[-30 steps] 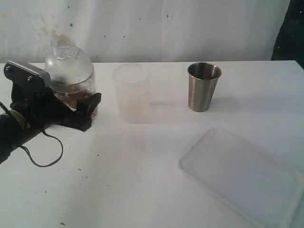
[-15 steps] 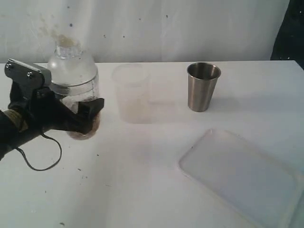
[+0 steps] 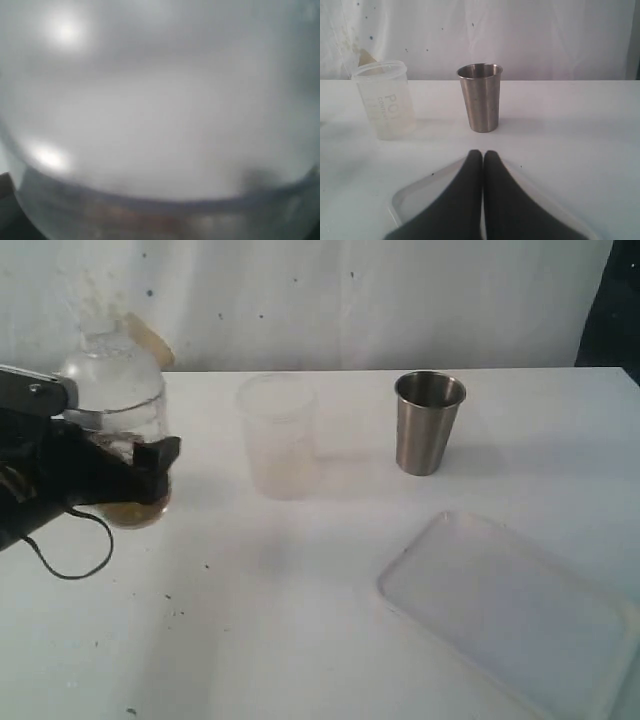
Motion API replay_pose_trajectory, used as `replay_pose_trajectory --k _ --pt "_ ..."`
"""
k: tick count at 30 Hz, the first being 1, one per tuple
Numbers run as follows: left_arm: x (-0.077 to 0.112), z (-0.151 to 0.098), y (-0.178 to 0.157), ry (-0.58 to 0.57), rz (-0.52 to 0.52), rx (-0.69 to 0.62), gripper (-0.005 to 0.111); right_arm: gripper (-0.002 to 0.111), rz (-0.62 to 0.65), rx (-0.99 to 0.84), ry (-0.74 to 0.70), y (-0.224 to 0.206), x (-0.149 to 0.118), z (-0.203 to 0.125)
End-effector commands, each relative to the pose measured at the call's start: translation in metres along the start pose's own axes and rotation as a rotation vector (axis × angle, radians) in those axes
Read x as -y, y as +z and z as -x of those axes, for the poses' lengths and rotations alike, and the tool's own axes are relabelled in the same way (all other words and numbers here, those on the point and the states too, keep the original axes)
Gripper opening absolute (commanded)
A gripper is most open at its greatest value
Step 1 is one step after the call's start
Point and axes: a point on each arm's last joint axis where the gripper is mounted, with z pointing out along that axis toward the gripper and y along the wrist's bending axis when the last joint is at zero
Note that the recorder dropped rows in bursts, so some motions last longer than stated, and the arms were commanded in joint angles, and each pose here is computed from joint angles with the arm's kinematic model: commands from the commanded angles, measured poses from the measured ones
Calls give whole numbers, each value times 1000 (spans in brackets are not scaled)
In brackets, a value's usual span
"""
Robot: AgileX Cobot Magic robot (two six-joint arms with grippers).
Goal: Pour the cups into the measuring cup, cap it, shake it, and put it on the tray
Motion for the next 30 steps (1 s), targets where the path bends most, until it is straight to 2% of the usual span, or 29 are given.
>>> replay_pose_trajectory --k 1,2,3,4,6,8,9,10,11,13,14,16,18,19,20,21,22,23,24,26,30 --pt "33 12 -7 217 -279 107 0 0 1 7 1 0 0 -1" --pt "41 10 -9 298 -354 117 0 0 1 7 1 0 0 -1" --pt "40 11 -9 288 -346 117 0 0 1 7 1 0 0 -1" --pt "34 12 -7 216 -279 115 0 0 1 7 1 0 0 -1" --pt "10 15 -3 36 -55 107 0 0 1 7 1 0 0 -1" --pt "-6 15 -3 -123 83 110 0 0 1 7 1 0 0 -1" --pt "-7 16 -4 -163 91 116 0 0 1 7 1 0 0 -1" --pt "-2 18 -5 -154 44 123 0 0 1 7 1 0 0 -1" --pt "8 21 -6 -63 -58 139 0 0 1 7 1 0 0 -1" --pt "33 22 -13 231 -310 174 0 0 1 7 1 0 0 -1" --pt "36 24 -16 279 -348 187 0 0 1 7 1 0 0 -1" --pt "25 28 -15 136 -228 175 0 0 1 7 1 0 0 -1" --pt "6 29 -13 -34 -29 174 0 0 1 7 1 0 0 -1" --pt "1 29 -12 -86 20 168 0 0 1 7 1 0 0 -1" --pt "5 29 -12 -73 -28 165 0 0 1 7 1 0 0 -1" --pt "14 28 -13 21 -112 165 0 0 1 7 1 0 0 -1" --pt "35 23 -18 312 -342 161 0 0 1 7 1 0 0 -1" --pt "35 23 -18 291 -343 159 0 0 1 7 1 0 0 -1" --pt "21 26 -14 88 -192 145 0 0 1 7 1 0 0 -1" --pt "2 27 -12 -32 8 148 0 0 1 7 1 0 0 -1" --pt "5 28 -12 35 -22 159 0 0 1 7 1 0 0 -1"
